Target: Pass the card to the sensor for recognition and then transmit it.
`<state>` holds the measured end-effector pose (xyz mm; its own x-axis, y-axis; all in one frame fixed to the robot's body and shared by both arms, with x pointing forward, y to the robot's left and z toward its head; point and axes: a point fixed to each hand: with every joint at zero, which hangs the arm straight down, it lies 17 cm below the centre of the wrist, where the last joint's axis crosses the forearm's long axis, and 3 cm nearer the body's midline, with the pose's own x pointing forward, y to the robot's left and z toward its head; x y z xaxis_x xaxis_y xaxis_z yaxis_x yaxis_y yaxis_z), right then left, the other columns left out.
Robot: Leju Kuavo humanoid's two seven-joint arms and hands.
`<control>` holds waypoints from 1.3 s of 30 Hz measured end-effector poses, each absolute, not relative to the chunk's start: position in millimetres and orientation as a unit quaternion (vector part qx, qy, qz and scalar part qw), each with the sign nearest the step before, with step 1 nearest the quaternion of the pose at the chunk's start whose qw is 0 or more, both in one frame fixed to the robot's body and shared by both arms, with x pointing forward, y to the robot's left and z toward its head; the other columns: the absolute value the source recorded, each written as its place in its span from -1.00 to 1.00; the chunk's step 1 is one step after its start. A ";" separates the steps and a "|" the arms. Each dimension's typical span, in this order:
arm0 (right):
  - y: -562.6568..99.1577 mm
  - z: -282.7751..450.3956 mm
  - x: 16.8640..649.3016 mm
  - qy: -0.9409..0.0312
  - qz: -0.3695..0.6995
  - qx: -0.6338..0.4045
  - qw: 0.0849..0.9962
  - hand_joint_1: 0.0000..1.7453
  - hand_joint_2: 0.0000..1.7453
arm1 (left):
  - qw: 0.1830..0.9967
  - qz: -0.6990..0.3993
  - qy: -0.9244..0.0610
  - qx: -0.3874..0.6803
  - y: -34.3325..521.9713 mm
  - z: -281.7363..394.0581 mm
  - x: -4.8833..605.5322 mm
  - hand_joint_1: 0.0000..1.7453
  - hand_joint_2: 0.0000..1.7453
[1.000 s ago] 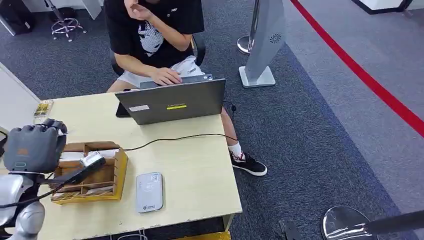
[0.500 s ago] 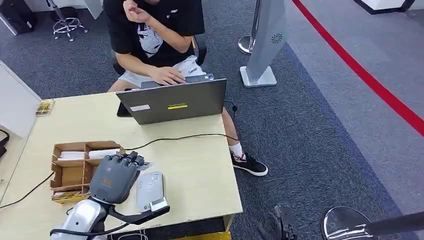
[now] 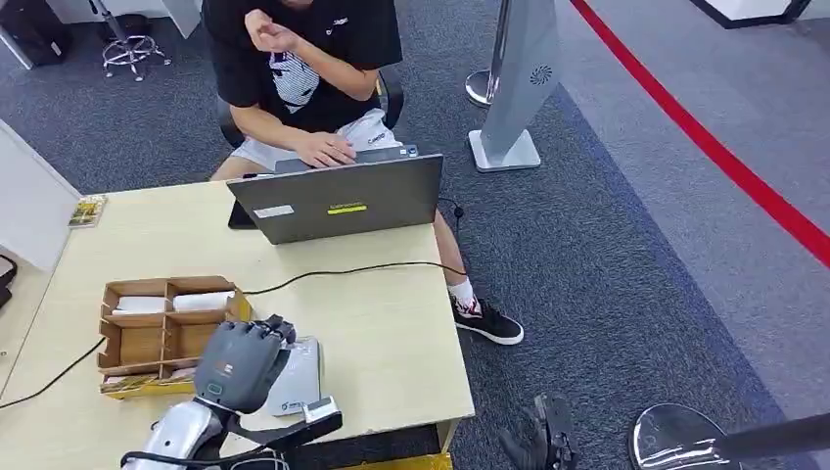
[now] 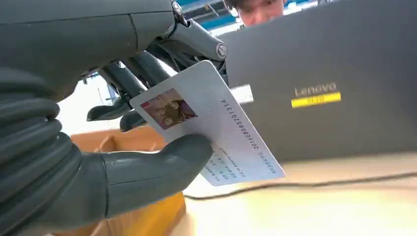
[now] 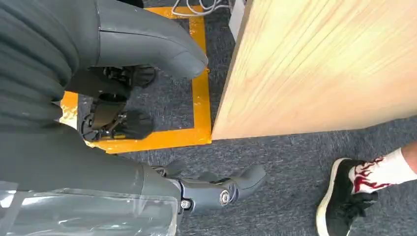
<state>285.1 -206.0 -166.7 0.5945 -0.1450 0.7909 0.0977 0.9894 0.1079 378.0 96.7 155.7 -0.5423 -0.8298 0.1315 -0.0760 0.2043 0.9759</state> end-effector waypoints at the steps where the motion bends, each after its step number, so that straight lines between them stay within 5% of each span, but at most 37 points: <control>1: -205.5 -166.5 285.4 -0.445 -0.067 0.027 0.892 -1.00 1.00 | 0.352 -0.541 -0.691 0.324 96.5 152.1 377.9 1.00 1.00; 29: -202.9 -160.8 293.4 -0.449 -0.082 0.039 0.889 -1.00 1.00 | 0.409 -0.586 -0.626 0.313 108.4 63.2 368.6 1.00 1.00; 33: -203.0 -160.5 294.1 -0.450 -0.081 0.037 0.888 -1.00 1.00 | 0.412 -0.569 -0.631 0.329 115.9 73.8 374.3 1.00 1.00; 39: -211.1 -172.2 277.3 -0.420 -0.089 0.026 0.903 -1.00 1.00 | 0.424 -0.446 -0.709 0.344 145.9 178.7 402.5 1.00 1.00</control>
<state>277.3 -211.1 -172.2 0.6314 -0.1832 0.7535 0.1394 0.9827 0.1220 402.5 145.9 178.7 -0.4038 -0.8659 0.2953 -0.1101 0.3665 0.9239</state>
